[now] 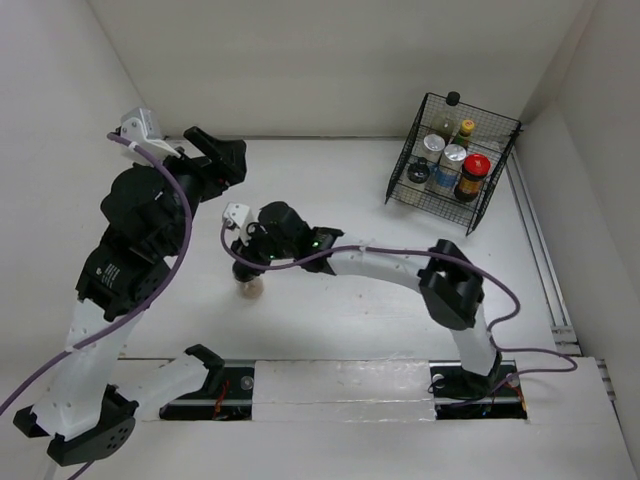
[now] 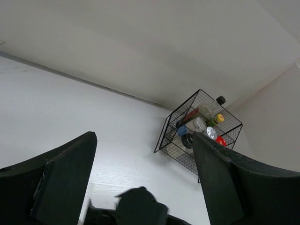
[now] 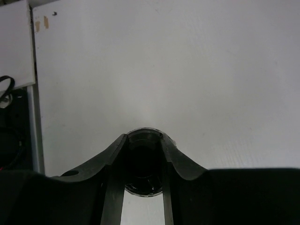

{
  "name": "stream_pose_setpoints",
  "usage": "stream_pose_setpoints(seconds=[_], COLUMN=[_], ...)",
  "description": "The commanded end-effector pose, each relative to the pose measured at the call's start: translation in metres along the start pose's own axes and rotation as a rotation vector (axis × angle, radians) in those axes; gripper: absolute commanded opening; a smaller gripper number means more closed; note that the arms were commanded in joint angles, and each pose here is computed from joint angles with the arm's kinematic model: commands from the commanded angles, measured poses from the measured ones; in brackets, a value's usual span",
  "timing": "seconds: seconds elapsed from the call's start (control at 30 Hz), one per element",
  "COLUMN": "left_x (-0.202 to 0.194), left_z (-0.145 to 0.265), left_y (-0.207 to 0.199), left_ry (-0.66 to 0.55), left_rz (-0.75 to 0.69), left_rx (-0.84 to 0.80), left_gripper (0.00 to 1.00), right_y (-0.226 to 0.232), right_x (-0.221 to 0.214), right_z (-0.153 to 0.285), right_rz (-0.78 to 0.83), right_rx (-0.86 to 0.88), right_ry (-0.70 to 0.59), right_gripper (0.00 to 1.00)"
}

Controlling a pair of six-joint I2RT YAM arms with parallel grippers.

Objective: Organize the condiment bottles

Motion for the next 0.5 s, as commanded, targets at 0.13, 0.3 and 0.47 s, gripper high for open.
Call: stream_pose_setpoints(seconds=[0.13,0.3,0.47], left_x=[-0.012,-0.068,-0.124], left_z=[-0.032,-0.076,-0.098], left_y=[-0.031,-0.057,-0.089], left_ry=[0.007,0.187,0.279], left_rz=[0.031,0.011,-0.025], left_rx=[-0.160,-0.319,-0.387], left_gripper=[0.81,0.89,0.92], right_y=[-0.025,-0.093,-0.140], right_x=[0.103,0.076,0.064], right_z=[0.181,0.333,0.442], right_rz=[0.004,-0.111,-0.160], right_rx=[-0.215,-0.627,-0.968], right_ry=[-0.361,-0.426,-0.442], right_gripper=[0.07,0.07,0.04])
Point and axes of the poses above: each gripper's point midway between its finger pads, its own z axis back along the fingers, its own y axis along the line the jaws close on, x = y × z, the point moved 6 cm from there along z, back along the fingers, and after that the axes turned 5 degrees about -z, right-handed, at the moved point
